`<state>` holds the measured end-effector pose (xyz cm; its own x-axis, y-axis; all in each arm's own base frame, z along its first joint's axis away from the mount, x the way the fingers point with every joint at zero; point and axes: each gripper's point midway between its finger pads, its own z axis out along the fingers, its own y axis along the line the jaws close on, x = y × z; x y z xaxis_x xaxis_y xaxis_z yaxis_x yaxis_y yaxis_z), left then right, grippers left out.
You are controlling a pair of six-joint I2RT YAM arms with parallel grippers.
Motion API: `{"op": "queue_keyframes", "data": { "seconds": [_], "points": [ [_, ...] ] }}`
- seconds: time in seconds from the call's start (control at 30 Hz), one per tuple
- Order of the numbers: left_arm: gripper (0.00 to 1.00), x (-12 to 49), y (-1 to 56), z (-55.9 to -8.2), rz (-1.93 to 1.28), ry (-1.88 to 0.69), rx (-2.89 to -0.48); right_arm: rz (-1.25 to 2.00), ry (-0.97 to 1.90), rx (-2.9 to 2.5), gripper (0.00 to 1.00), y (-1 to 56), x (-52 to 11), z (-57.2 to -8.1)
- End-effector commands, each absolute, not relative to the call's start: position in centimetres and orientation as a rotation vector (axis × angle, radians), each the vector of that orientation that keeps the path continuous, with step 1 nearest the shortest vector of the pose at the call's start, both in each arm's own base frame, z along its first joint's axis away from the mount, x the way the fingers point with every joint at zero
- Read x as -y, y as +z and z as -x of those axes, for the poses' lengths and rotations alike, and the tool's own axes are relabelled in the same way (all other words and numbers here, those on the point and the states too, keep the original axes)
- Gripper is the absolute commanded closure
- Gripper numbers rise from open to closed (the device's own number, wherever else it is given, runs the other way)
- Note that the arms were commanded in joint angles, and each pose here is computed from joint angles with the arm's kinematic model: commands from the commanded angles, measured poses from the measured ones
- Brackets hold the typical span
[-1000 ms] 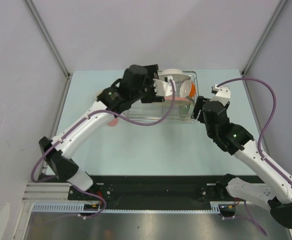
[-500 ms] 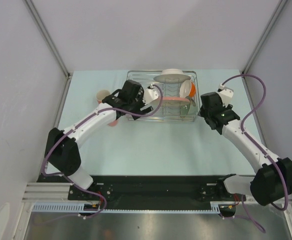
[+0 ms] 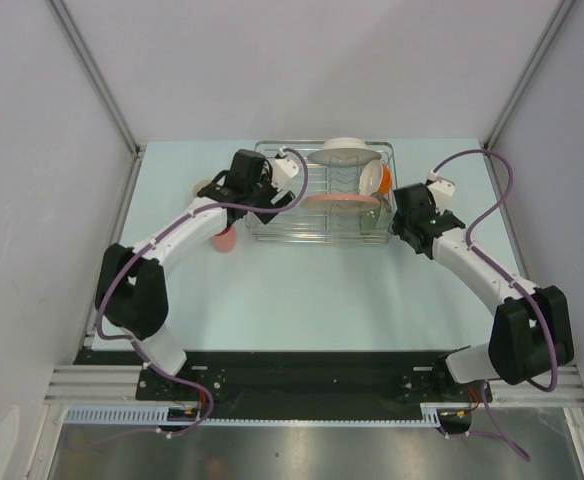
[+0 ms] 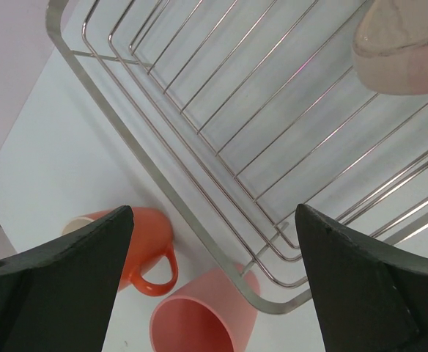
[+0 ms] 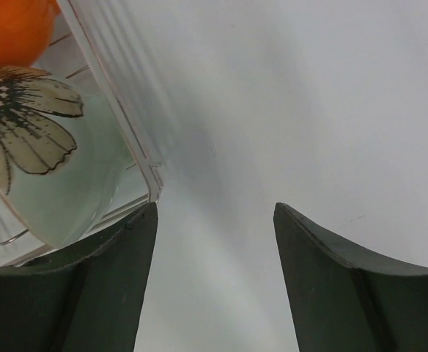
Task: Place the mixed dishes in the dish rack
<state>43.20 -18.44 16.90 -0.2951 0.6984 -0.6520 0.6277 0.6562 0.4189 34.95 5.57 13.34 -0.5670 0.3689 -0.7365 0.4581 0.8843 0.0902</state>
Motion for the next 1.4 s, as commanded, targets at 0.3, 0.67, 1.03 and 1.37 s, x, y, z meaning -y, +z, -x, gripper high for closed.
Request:
{"op": "queue_keyframes", "data": {
  "seconds": [0.3,0.67,1.03,1.37],
  "points": [
    [0.04,17.9,15.0,-44.8,-0.95,0.097,-2.019,-0.609,-0.043,-2.238,0.35,12.8,-6.5,-35.6],
    [0.04,18.0,18.3,-45.1,-0.882,0.04,-1.985,-0.6,0.098,-2.122,0.31,18.1,-6.8,-34.8],
    [0.05,17.1,17.0,-47.3,-0.828,0.118,-2.023,-0.617,0.059,-2.198,0.32,14.1,-7.1,-36.5],
    [0.06,15.5,13.2,-47.6,-0.835,0.23,-2.087,-0.63,-0.031,-2.267,0.34,11.5,-5.9,-35.9]
  ]
}}
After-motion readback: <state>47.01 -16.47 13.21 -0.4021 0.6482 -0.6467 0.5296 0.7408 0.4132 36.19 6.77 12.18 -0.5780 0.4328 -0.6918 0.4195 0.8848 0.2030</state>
